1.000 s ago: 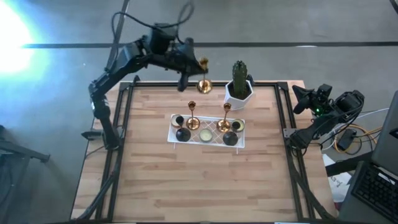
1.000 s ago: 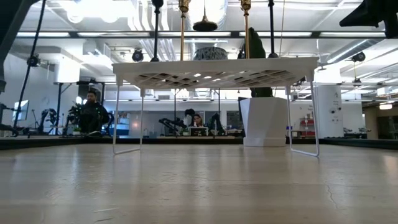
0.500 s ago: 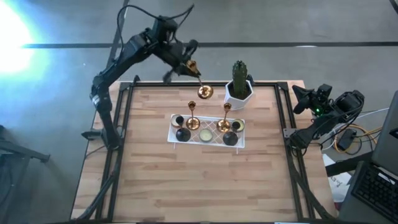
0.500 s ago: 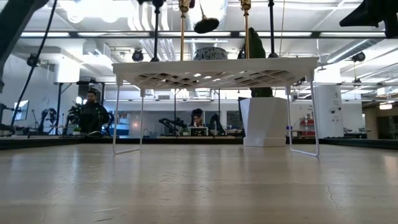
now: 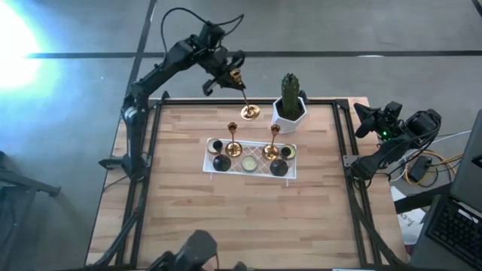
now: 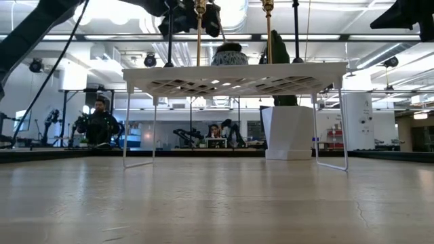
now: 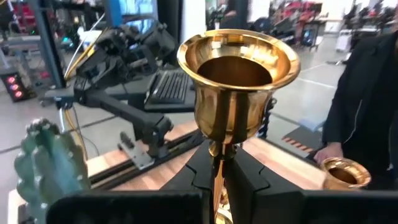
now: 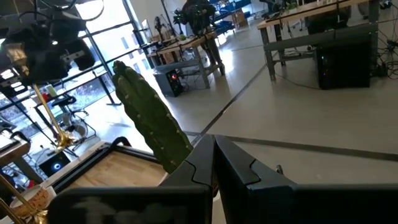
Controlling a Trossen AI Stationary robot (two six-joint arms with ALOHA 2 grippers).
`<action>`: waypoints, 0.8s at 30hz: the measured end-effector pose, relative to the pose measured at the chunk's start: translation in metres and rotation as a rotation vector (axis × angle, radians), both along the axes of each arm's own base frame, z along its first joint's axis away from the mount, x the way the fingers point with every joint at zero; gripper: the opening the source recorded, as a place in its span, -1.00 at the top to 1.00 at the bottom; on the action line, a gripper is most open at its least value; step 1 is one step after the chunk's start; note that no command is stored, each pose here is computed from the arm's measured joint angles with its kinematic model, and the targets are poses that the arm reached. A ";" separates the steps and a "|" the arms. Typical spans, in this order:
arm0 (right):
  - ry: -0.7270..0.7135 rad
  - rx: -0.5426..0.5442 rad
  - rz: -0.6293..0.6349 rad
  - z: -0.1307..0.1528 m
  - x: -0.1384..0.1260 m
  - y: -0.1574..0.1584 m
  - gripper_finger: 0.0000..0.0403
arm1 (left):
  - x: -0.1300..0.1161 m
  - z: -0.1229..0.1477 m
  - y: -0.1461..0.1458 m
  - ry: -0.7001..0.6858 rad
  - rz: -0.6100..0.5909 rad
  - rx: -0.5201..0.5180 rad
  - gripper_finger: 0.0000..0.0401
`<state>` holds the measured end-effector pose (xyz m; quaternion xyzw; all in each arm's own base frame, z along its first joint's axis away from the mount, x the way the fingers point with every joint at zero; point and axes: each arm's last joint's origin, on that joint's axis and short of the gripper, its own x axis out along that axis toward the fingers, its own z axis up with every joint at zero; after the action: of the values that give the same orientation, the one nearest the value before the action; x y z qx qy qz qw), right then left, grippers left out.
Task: Pick & Place candle stick holders
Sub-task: Put the gold candle holder on the shelf
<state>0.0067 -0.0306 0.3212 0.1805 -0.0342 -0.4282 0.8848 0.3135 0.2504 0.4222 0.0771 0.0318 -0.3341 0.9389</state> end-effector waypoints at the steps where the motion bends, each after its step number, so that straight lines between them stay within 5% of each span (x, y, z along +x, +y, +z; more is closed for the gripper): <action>1: 0.001 0.000 0.000 0.000 0.000 0.000 0.96 | 0.003 -0.002 0.000 0.009 0.007 0.005 0.90; 24: 0.001 -0.001 0.000 0.000 0.000 0.000 0.96 | 0.041 -0.048 -0.058 0.203 -0.080 0.057 0.90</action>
<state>0.0067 -0.0306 0.3212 0.1801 -0.0340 -0.4282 0.8849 0.3550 0.1926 0.3739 0.0708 0.1330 -0.3762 0.9142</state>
